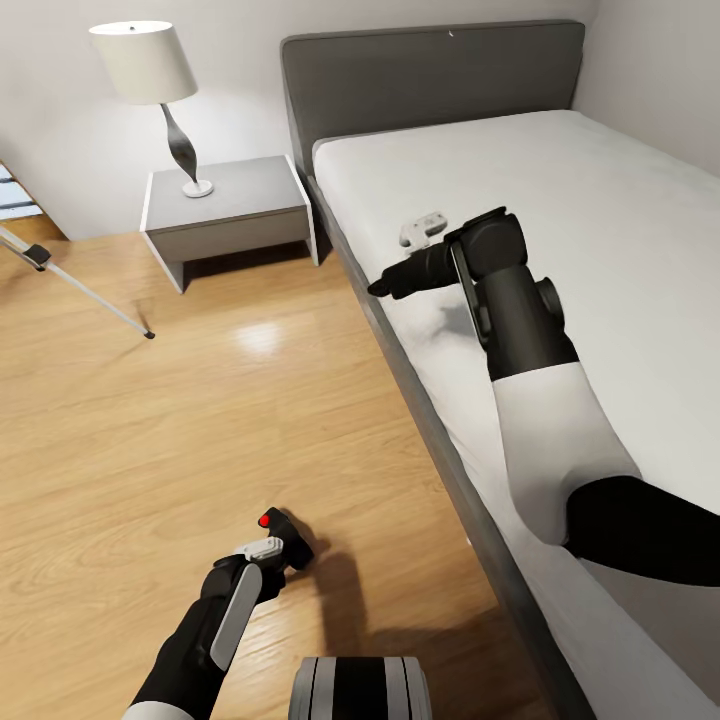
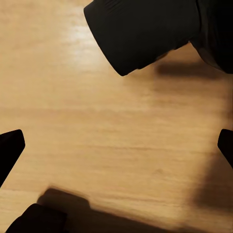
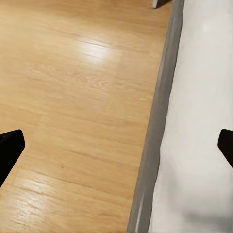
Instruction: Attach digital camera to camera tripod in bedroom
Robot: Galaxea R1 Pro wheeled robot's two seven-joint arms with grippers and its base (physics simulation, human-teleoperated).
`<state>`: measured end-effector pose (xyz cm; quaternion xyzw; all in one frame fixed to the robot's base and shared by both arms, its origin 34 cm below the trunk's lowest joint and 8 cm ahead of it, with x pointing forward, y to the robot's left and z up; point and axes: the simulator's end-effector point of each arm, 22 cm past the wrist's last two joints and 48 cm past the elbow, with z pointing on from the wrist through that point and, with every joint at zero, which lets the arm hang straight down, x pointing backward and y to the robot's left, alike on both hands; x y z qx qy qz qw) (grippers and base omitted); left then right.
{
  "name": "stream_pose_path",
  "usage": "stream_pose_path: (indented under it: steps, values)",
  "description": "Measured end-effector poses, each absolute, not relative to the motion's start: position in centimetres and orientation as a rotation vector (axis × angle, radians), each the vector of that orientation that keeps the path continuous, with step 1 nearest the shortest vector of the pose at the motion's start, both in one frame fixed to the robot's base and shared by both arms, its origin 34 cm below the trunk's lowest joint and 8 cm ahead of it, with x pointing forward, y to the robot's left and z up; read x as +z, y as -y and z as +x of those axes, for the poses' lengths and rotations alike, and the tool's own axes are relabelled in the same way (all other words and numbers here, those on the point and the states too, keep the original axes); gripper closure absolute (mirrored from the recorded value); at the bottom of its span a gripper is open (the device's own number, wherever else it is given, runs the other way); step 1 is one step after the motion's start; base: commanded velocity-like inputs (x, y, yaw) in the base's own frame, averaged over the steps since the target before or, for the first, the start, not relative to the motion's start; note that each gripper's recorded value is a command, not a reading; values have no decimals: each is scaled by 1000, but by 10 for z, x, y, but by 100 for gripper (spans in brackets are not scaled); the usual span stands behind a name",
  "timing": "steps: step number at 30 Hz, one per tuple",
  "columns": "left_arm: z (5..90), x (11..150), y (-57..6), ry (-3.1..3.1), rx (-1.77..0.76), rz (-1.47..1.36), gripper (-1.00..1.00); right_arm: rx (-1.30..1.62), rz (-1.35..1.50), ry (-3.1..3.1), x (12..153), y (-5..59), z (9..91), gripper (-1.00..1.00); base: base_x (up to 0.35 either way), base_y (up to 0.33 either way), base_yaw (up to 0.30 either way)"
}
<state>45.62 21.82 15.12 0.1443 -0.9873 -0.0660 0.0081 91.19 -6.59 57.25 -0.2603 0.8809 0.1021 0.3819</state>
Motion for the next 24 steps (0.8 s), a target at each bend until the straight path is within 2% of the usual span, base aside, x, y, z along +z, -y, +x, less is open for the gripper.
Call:
stream_pose_path:
  steps: [19,24]
  values:
    - [456,151,-216,3086,-200,451,-100,296,-692,-2407,511,65,897,-100,0,0,-1]
    - [457,152,-216,3089,-200,450,-100,283,-693,-2408,511,67,898,-100,0,0,-153]
